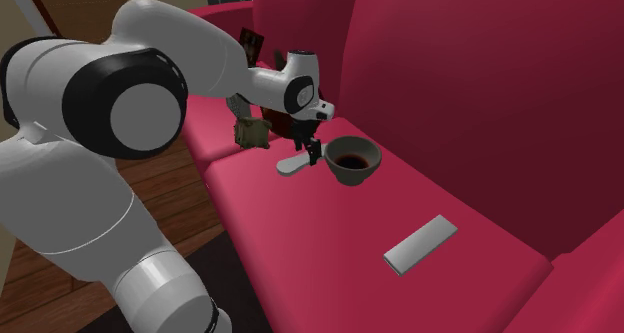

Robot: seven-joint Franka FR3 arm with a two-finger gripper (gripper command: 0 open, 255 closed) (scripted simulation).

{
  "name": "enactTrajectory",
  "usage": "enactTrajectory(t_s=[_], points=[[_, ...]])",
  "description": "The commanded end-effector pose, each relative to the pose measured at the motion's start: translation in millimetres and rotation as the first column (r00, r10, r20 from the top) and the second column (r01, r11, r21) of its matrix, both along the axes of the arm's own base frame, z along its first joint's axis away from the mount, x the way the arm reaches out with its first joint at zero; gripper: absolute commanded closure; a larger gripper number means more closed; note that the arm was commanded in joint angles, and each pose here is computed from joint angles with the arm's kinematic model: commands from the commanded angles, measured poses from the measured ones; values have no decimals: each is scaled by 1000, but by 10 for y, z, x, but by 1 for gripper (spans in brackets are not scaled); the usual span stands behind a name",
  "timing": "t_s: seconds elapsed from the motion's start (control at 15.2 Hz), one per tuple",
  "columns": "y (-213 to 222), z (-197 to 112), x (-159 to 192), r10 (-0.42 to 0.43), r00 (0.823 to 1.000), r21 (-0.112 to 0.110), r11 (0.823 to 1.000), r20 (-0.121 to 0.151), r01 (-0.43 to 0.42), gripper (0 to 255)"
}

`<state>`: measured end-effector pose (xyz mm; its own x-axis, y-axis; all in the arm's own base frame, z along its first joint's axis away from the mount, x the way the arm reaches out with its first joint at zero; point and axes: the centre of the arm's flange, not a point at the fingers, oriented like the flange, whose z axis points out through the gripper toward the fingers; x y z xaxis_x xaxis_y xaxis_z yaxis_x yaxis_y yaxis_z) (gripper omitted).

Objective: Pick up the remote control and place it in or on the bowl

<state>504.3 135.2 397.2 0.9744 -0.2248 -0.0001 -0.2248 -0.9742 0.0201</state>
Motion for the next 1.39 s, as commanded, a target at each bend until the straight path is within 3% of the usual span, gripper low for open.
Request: enactTrajectory(t_s=[0.0,0.53,0.59,1.32], points=[[3,-78,4,0,1000,0,1000,0,0,0],[3,-78,5,0,1000,0,1000,0,0,0],[3,-78,5,0,1000,0,1000,0,0,255],[3,28,4,0,1000,0,1000,0,0,255]])
